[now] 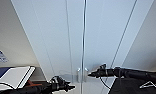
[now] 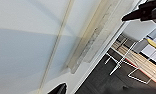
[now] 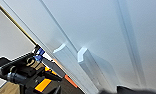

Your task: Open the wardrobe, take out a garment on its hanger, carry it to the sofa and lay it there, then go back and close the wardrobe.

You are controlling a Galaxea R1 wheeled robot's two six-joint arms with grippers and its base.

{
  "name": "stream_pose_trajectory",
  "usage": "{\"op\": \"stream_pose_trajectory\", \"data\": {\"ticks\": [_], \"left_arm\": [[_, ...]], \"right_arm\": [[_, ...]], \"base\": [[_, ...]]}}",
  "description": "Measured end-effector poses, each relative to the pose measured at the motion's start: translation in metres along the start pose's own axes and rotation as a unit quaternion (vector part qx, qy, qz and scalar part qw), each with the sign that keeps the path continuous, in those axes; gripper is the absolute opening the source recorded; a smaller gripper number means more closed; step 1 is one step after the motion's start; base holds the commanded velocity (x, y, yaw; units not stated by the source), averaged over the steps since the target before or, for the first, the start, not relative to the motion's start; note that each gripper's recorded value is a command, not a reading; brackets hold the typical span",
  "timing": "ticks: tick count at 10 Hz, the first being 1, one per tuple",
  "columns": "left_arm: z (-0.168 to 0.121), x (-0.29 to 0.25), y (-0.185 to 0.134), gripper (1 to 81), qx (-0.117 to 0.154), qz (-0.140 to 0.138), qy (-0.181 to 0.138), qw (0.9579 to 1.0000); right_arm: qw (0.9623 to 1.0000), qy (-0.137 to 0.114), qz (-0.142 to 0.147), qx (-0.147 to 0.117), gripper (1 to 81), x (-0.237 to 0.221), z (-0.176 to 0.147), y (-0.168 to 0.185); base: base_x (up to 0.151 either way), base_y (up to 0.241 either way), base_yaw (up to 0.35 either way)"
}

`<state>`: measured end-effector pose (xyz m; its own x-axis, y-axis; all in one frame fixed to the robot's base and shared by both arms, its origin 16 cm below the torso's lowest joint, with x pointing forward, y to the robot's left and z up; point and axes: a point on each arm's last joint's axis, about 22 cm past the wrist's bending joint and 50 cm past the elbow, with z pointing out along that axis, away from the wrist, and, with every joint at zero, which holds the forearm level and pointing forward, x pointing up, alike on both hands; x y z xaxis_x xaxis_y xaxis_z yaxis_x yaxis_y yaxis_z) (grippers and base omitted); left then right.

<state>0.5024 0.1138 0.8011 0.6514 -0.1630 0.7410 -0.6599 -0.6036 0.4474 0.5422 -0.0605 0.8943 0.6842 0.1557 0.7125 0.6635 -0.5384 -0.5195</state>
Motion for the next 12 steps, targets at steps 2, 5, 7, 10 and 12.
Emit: {"op": "stream_pose_trajectory", "data": {"ticks": [2,5,7,10,12], "left_arm": [[0.010,0.004,0.000,81.1,0.000,0.002,0.000,1.0000],[0.015,0.006,-0.005,81.1,0.005,0.003,-0.001,1.0000],[0.018,0.006,-0.007,81.1,0.007,0.003,-0.002,1.0000],[0.028,0.007,-0.001,81.1,0.002,0.003,-0.001,1.0000],[0.038,0.008,-0.004,81.1,0.005,0.003,-0.001,1.0000]], "right_arm": [[1.0000,0.000,0.001,-0.001,81.1,0.002,0.007,0.001],[0.9999,-0.003,0.006,-0.012,81.1,0.004,0.021,0.012],[0.9999,-0.008,0.007,-0.004,81.1,0.002,0.039,0.003],[0.9999,-0.013,0.004,0.008,81.1,0.003,0.053,-0.010],[0.9999,-0.013,0.005,0.010,81.1,0.003,0.052,-0.012]], "base": [[0.000,0.000,0.000],[0.000,0.000,0.000],[0.000,0.000,0.000],[0.000,0.000,0.000],[0.000,0.000,0.000]]}}
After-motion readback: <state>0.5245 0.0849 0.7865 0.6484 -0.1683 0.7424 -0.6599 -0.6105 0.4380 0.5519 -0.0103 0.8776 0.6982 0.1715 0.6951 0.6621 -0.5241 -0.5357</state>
